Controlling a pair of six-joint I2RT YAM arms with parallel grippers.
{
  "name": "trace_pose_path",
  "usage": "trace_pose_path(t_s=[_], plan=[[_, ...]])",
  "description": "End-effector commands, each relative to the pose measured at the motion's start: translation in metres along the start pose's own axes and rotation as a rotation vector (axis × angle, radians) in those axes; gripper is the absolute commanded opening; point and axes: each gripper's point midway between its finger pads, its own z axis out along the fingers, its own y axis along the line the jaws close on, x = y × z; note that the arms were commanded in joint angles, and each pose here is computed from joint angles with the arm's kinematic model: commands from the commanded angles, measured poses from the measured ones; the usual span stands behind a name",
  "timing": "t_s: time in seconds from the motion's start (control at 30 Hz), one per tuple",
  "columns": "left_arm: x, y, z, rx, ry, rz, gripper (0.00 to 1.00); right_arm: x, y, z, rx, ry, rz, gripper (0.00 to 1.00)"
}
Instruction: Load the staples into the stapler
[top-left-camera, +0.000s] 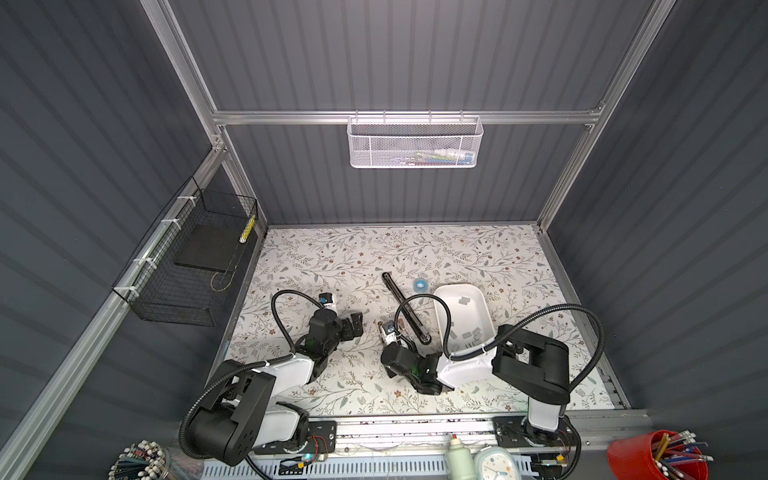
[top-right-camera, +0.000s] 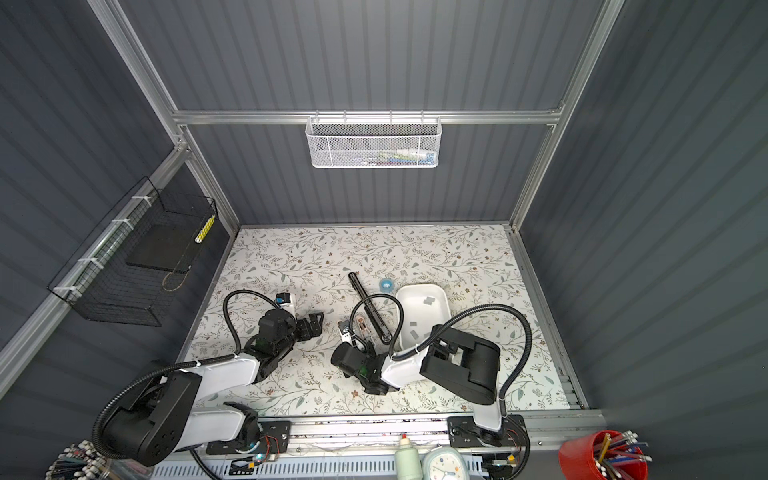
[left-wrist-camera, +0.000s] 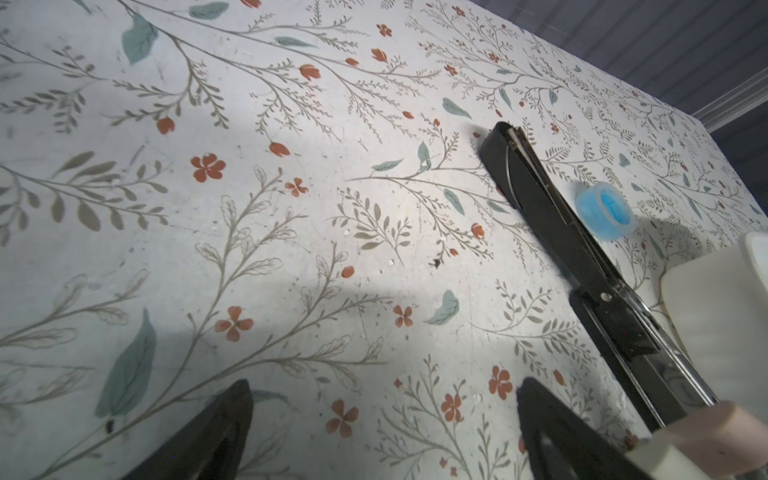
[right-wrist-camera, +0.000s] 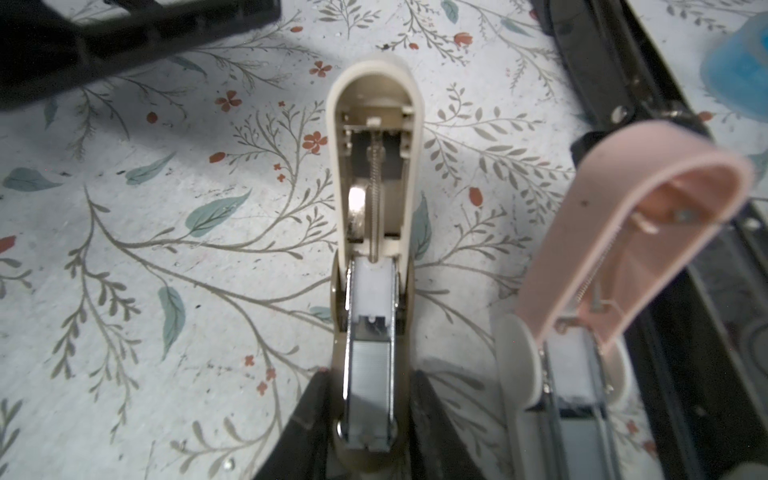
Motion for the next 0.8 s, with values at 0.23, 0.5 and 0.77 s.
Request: trace_pose_path(t_s=[0.23, 0.5, 0.77], plan=[[0.002, -0.025, -0.001, 0.118, 0.060, 0.024, 1.00, 0.038, 0.028, 0.007, -0.147, 0.084, -0.073, 0.16], [0.005, -0.020, 0.002, 0.091, 0.074, 0.033, 1.00, 0.037, 0.029, 0.002, -0.152, 0.076, -0.057, 0.16], [0.022, -0.033, -0.013, 0.227, 0.052, 0.005, 1.00, 0.044, 0.022, 0.006, -0.120, 0.077, -0.036, 0.16]])
